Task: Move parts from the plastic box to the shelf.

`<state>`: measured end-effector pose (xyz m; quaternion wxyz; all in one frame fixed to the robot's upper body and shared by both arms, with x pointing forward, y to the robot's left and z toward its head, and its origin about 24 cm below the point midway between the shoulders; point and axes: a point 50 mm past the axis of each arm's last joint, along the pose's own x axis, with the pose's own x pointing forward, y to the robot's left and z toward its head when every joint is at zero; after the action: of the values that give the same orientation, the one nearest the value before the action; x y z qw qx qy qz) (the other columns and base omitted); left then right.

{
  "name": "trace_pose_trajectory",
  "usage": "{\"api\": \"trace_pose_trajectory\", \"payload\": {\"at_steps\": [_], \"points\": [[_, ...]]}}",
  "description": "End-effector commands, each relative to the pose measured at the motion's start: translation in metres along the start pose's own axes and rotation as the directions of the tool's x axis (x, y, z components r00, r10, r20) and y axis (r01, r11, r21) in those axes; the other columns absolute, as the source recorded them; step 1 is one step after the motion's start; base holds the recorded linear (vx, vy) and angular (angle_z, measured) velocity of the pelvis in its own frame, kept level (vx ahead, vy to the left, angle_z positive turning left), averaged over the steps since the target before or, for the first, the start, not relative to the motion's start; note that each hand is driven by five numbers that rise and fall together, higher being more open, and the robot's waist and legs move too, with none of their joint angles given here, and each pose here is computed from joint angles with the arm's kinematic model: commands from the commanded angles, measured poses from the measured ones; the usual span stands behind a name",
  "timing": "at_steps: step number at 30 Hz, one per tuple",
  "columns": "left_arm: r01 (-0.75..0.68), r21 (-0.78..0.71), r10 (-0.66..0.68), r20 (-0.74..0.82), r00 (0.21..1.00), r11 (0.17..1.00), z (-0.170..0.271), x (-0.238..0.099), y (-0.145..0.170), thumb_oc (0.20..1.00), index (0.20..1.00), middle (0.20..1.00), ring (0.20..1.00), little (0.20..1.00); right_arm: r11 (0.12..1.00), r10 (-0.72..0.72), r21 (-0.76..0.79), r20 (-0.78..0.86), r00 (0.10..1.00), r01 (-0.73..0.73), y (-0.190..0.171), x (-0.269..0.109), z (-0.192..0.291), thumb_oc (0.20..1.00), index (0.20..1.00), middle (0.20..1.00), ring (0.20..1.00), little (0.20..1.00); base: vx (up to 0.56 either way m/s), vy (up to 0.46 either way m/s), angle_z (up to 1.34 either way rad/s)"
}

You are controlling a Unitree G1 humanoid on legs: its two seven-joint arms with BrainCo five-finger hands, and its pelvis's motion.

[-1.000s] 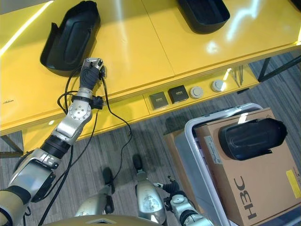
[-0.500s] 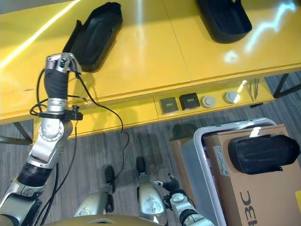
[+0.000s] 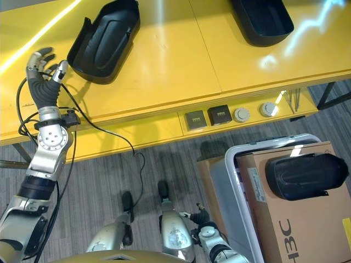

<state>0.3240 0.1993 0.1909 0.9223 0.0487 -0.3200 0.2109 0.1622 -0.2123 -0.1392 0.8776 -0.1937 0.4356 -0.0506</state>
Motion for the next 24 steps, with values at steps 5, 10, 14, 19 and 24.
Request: {"api": "trace_pose_trajectory", "payload": {"at_steps": [5, 10, 14, 19, 24], "points": [[-0.132, 0.082, 0.122, 0.111, 0.986, 0.988, 0.015, 0.043, 0.019, 1.0, 1.0, 1.0, 1.0, 1.0, 1.0, 0.008, -0.03, -0.022, 1.0, -0.009, 0.002, -0.004, -0.012, 1.0, 1.0, 1.0, 1.0, 1.0, 0.01, 0.0, -0.03], [0.03, 0.079, -0.03, -0.002, 1.0, 0.996, 0.0, 0.045, 0.017, 1.0, 1.0, 1.0, 1.0, 1.0, 1.0, 0.0, -0.023, -0.033, 0.999, 0.0, -0.004, -0.003, -0.013, 1.0, 1.0, 1.0, 1.0, 1.0, 0.02, 0.005, -0.11], [0.175, -0.028, -0.176, -0.095, 0.98, 0.984, -0.012, 0.032, 0.008, 1.0, 1.0, 1.0, 1.0, 1.0, 1.0, -0.003, -0.016, -0.061, 0.998, 0.002, -0.009, -0.003, -0.019, 1.0, 1.0, 1.0, 1.0, 1.0, 0.0, 0.002, -0.02], [0.24, -0.185, -0.268, -0.144, 0.953, 0.953, -0.018, 0.019, -0.008, 1.0, 1.0, 1.0, 1.0, 1.0, 1.0, 0.005, -0.013, -0.069, 0.998, -0.006, -0.01, -0.003, -0.019, 1.0, 1.0, 1.0, 1.0, 1.0, 0.0, 0.001, 0.01], [0.293, -0.396, -0.372, -0.14, 0.917, 0.87, -0.014, 0.009, -0.031, 1.0, 1.0, 1.0, 1.0, 1.0, 1.0, 0.013, -0.009, -0.076, 0.997, -0.014, -0.009, -0.002, -0.018, 1.0, 1.0, 1.0, 1.0, 1.0, 0.0, 0.0, 0.0]]}}
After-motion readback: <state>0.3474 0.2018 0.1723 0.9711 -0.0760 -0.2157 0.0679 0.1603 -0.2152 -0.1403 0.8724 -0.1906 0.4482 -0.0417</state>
